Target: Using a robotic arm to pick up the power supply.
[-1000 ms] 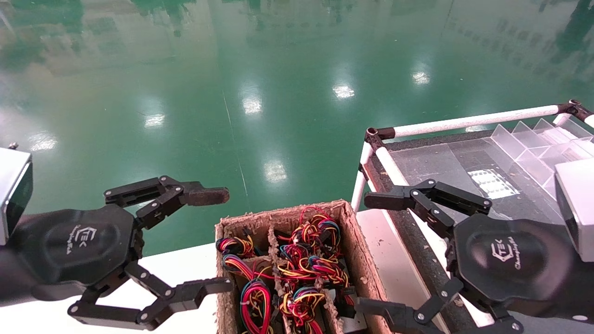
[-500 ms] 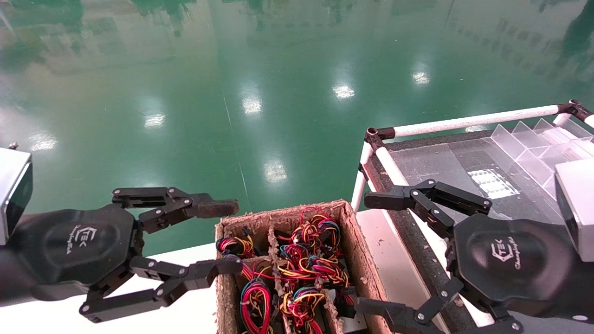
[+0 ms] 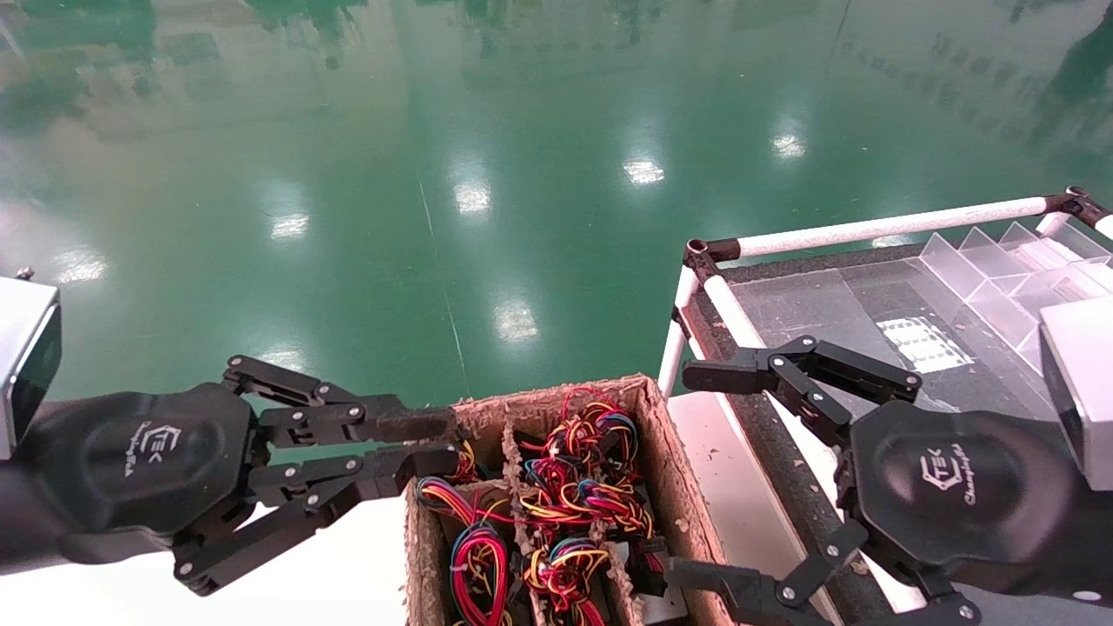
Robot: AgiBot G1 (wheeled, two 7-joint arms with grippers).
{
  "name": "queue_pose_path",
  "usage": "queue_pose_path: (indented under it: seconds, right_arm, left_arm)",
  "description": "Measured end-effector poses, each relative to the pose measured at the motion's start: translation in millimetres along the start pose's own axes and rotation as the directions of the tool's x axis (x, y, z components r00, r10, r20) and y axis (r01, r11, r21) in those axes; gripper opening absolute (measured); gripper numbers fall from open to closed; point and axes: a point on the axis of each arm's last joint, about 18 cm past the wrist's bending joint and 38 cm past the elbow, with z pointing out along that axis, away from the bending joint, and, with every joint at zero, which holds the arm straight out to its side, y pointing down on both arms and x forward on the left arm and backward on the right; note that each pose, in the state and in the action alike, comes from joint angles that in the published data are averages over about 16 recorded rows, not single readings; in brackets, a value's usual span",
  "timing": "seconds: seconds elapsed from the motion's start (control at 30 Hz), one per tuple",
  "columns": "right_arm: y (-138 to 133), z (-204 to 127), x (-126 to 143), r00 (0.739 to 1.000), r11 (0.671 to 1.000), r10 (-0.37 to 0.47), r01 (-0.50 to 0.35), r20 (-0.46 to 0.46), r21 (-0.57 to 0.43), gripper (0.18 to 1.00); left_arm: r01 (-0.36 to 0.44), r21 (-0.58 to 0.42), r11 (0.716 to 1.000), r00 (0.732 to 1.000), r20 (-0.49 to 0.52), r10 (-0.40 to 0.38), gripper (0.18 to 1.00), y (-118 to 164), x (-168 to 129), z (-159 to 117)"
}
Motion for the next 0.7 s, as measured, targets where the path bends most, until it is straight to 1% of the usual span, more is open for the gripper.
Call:
queue_pose_path:
  seconds: [0.2, 0.4, 0.7]
  right_arm:
    - [0.0, 0.0, 0.0, 1.000, 1.000, 0.000, 0.000, 0.000, 0.000, 1.000]
    - [0.0, 0.0, 0.0, 1.000, 1.000, 0.000, 0.000, 0.000, 0.000, 1.000]
    - [0.0, 0.0, 0.0, 1.000, 1.000, 0.000, 0.000, 0.000, 0.000, 1.000]
  left_arm:
    - [0.000, 0.000, 1.000, 1.000, 0.000, 0.000, 0.264, 0.0, 0.0, 0.0]
    - [0.000, 0.000, 1.000, 1.000, 0.000, 0.000, 0.215, 0.0, 0.0, 0.0]
    - [0.000, 0.000, 1.000, 1.000, 0.000, 0.000, 0.203, 0.0, 0.0, 0.0]
